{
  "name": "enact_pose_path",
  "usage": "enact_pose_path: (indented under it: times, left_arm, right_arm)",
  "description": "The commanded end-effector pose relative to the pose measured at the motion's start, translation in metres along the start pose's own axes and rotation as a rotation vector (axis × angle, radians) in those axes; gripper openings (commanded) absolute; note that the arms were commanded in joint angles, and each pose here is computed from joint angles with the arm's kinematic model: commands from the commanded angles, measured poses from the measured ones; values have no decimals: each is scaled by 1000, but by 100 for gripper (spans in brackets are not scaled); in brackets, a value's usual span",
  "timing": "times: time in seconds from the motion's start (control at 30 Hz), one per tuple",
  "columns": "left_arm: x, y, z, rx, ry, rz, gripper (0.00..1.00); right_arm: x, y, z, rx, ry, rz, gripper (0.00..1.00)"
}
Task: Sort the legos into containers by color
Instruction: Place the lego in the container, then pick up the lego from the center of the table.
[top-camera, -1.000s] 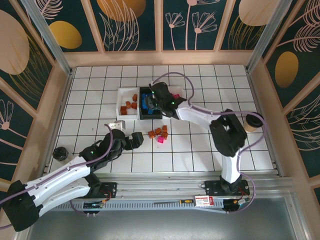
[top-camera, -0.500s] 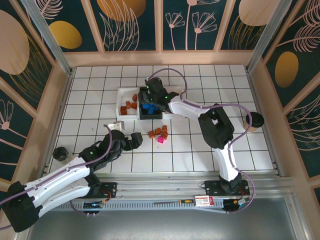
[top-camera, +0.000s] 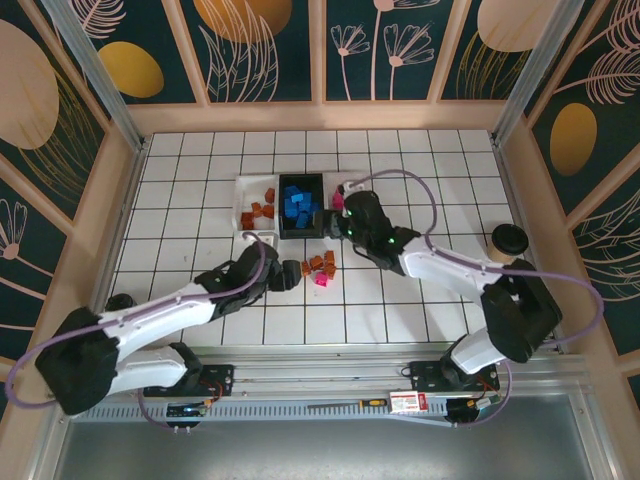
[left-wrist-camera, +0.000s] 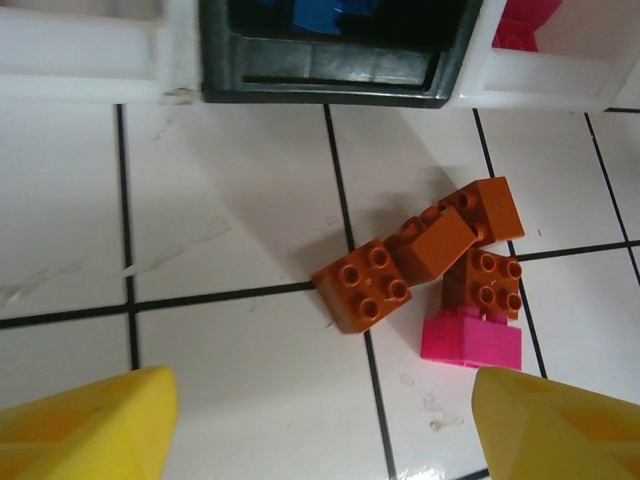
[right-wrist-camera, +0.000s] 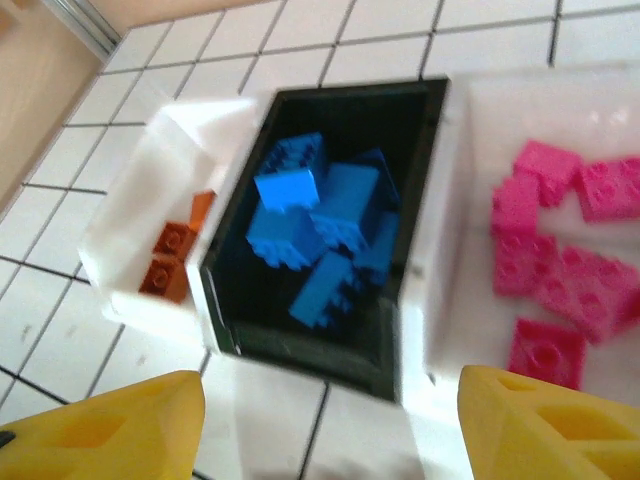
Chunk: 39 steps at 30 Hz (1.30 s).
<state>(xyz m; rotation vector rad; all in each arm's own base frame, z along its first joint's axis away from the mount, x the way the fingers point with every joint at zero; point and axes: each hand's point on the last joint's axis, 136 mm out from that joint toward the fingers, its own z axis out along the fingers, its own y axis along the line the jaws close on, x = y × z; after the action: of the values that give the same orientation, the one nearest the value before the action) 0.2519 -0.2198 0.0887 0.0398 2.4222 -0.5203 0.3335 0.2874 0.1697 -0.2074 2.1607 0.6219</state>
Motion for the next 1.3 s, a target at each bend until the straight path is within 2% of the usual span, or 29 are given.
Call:
enact_pose_path:
  times: [0.0, 0.1, 0.47, 0.83, 1.1, 1.27]
  left_arm:
    - [-10, -14, 15, 19, -10, 63, 71]
    - [-5, -12, 32, -17, 24, 97, 65]
    - [11, -13, 64, -24, 90, 134, 73]
    - [18, -8, 91, -77, 126, 157, 71]
    - [17, 0, 89, -113, 113, 152, 43]
    - [16, 8, 76, -132, 84, 126, 38]
  right_arm:
    - [3, -6, -18, 0, -47, 55, 68]
    - [8, -14, -32, 10, -57, 69, 68]
    - [16, -30, -48, 49, -73, 77, 68]
    - [19, -34, -49, 59, -69, 74, 69]
    - [19, -35, -48, 60, -68, 80, 69]
    - [18, -34, -48, 57, -69, 80, 69]
